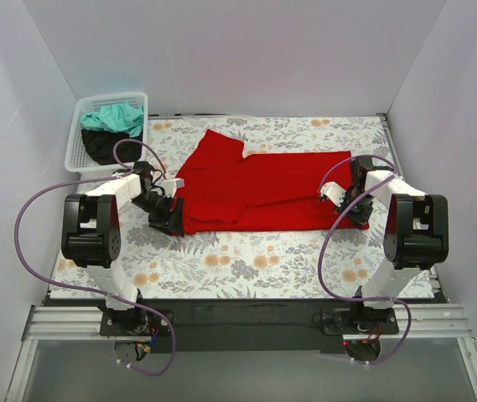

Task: Fold and stack the t-shirts
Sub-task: Fold the tshirt

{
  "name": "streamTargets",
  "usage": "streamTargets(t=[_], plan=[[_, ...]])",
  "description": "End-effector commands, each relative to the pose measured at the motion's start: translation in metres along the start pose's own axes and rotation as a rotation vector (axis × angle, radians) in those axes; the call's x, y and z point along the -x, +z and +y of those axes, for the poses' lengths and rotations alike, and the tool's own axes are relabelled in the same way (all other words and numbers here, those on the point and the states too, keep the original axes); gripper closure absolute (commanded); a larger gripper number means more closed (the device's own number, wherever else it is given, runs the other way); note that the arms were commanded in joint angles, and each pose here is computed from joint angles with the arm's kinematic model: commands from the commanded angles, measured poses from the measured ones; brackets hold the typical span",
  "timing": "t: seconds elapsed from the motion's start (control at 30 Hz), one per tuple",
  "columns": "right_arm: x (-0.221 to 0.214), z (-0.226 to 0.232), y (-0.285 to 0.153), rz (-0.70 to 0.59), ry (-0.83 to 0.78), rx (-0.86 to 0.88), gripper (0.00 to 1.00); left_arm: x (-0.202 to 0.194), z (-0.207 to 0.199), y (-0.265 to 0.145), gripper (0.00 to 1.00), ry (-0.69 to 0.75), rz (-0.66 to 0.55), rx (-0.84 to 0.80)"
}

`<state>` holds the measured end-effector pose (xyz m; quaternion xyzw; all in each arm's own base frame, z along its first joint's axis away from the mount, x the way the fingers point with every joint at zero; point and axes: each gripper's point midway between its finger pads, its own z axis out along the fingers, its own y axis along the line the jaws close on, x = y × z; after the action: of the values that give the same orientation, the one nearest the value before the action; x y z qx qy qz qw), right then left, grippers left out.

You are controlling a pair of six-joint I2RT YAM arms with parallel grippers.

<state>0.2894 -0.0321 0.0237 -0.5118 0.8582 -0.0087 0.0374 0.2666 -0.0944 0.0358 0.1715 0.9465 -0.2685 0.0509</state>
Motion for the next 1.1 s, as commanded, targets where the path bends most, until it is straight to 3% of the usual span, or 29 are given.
streamTargets(t=[0.0, 0.07, 0.13, 0.17, 0.27, 0.33, 0.6, 0.7, 0.73, 0.77, 0.8, 0.83, 0.9, 1.07], plan=[[0.003, -0.003, -0.009, -0.013, -0.005, 0.005, 0.99, 0.004, -0.006, -0.005, 0.46, -0.047, -0.06, -0.001], [0.001, -0.003, -0.01, -0.005, -0.01, -0.003, 0.99, 0.003, 0.006, -0.003, 0.53, -0.051, -0.056, 0.063], [-0.001, -0.003, -0.012, 0.0, -0.019, -0.009, 0.99, 0.007, 0.014, -0.008, 0.69, -0.02, -0.068, 0.104], [-0.001, -0.004, -0.013, 0.004, -0.022, -0.015, 0.99, 0.009, 0.018, -0.012, 0.85, -0.002, -0.07, 0.125], [-0.001, -0.007, -0.017, 0.004, -0.032, -0.032, 0.99, 0.018, 0.022, -0.028, 0.97, 0.068, -0.077, 0.157], [-0.001, -0.008, -0.018, 0.005, -0.033, -0.034, 0.99, 0.024, 0.023, -0.038, 1.0, 0.132, -0.081, 0.18], [-0.006, 0.005, -0.014, 0.011, -0.047, -0.002, 0.99, 0.022, 0.022, -0.055, 1.0, 0.266, -0.067, 0.21], [-0.009, 0.01, -0.013, 0.014, -0.046, 0.017, 0.99, 0.021, 0.009, -0.057, 0.77, 0.281, -0.075, 0.148], [-0.008, 0.01, -0.015, 0.012, -0.043, 0.021, 0.93, 0.02, 0.007, -0.056, 0.67, 0.279, -0.074, 0.137], [-0.004, 0.011, -0.017, -0.005, -0.038, 0.03, 0.84, 0.02, 0.007, -0.056, 0.63, 0.281, -0.073, 0.135], [-0.006, 0.014, -0.02, -0.01, -0.022, 0.052, 0.68, 0.02, 0.006, -0.056, 0.6, 0.283, -0.073, 0.135], [-0.007, 0.012, -0.023, -0.008, -0.01, 0.056, 0.61, 0.019, 0.007, -0.056, 0.55, 0.282, -0.071, 0.138], [-0.001, 0.007, -0.035, -0.075, 0.055, 0.094, 0.46, 0.02, 0.008, -0.056, 0.55, 0.278, -0.077, 0.143], [0.004, -0.013, -0.053, -0.166, 0.262, 0.17, 0.39, 0.029, 0.011, -0.05, 0.52, 0.228, -0.098, 0.142]])
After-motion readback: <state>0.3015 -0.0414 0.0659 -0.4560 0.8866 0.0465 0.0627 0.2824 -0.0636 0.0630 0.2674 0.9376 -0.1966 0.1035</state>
